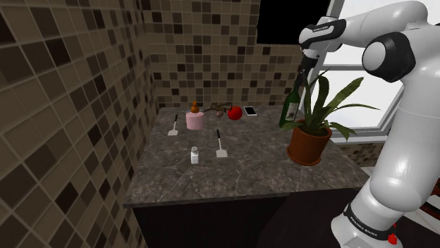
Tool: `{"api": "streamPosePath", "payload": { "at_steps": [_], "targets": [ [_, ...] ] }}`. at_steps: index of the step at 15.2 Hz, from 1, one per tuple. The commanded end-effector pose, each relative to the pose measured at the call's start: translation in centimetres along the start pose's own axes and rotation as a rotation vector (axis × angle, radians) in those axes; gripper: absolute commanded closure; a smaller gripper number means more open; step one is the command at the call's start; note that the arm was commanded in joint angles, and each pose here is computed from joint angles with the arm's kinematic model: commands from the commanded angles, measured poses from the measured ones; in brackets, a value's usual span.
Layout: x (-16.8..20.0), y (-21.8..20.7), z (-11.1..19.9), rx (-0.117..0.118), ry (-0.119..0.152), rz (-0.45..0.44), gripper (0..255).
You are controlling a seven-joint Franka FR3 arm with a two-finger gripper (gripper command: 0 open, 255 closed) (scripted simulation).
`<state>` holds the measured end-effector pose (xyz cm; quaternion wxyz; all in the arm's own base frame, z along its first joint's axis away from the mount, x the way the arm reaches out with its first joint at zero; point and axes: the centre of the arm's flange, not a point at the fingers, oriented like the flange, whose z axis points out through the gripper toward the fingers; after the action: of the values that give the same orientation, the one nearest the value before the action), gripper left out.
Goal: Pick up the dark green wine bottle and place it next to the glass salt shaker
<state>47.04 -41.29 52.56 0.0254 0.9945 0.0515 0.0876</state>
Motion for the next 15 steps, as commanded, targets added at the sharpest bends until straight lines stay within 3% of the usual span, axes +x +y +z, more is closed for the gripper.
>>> {"api": "streamPosePath", "payload": {
  "at_steps": [1, 15],
  "targets": [
    [0.1, 0.1, -1.0, 0.000, 0.000, 0.000, 255],
    [1.4, 0.6, -8.3, 0.000, 0.000, 0.000, 255]
  ]
}}
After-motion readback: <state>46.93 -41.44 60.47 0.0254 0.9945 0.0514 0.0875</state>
